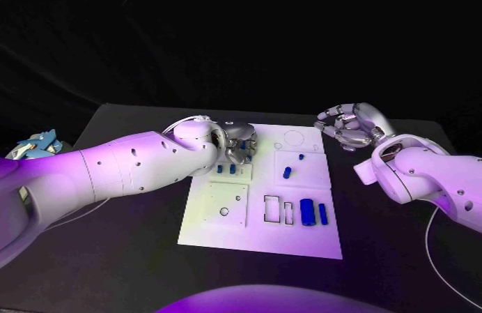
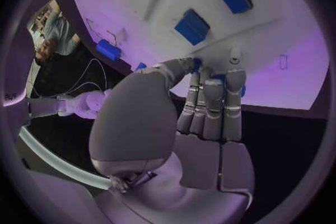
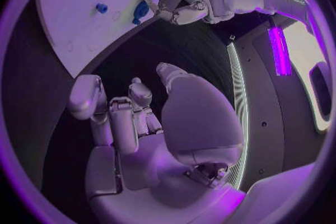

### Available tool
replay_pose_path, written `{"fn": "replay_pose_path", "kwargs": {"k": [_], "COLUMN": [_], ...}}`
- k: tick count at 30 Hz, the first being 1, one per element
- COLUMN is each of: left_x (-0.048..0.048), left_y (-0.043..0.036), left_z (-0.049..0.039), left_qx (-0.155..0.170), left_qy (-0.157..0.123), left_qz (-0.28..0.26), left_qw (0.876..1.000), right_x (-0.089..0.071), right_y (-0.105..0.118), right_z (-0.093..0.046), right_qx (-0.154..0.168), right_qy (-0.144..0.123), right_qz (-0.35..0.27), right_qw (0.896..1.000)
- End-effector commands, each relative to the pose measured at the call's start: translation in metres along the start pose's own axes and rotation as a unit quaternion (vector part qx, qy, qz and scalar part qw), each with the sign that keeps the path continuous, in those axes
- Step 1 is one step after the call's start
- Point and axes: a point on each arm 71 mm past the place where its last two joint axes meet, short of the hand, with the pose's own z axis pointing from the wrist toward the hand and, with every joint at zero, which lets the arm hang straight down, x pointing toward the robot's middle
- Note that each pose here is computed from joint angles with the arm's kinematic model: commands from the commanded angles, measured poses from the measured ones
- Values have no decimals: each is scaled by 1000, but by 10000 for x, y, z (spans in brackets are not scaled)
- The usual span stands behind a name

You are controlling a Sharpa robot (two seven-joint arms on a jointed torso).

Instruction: Assemble the parts on the task board

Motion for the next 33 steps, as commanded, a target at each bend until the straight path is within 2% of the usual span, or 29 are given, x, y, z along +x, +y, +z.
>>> {"fn": "replay_pose_path", "kwargs": {"k": [1, 10, 20, 29, 33], "left_x": [30, 41, 31, -9, -42], "left_y": [7, 3, 6, 6, 5], "left_z": [9, 15, 15, -8, -64], "left_qx": [-4, -3, -1, 6, 11], "left_qy": [5, 9, 0, -22, -34], "left_qz": [-2, -3, -4, -11, -21], "left_qw": [1000, 1000, 1000, 1000, 999], "right_x": [10, 10, 8, 8, 8], "right_y": [10, 10, 10, 7, 1], "right_z": [1, 0, -1, -2, -4], "right_qx": [-6, -6, -6, -7, -6], "right_qy": [3, 3, 2, 1, 1], "right_qz": [-1, -1, -1, -1, -1], "right_qw": [1000, 1000, 1000, 1000, 1000]}}
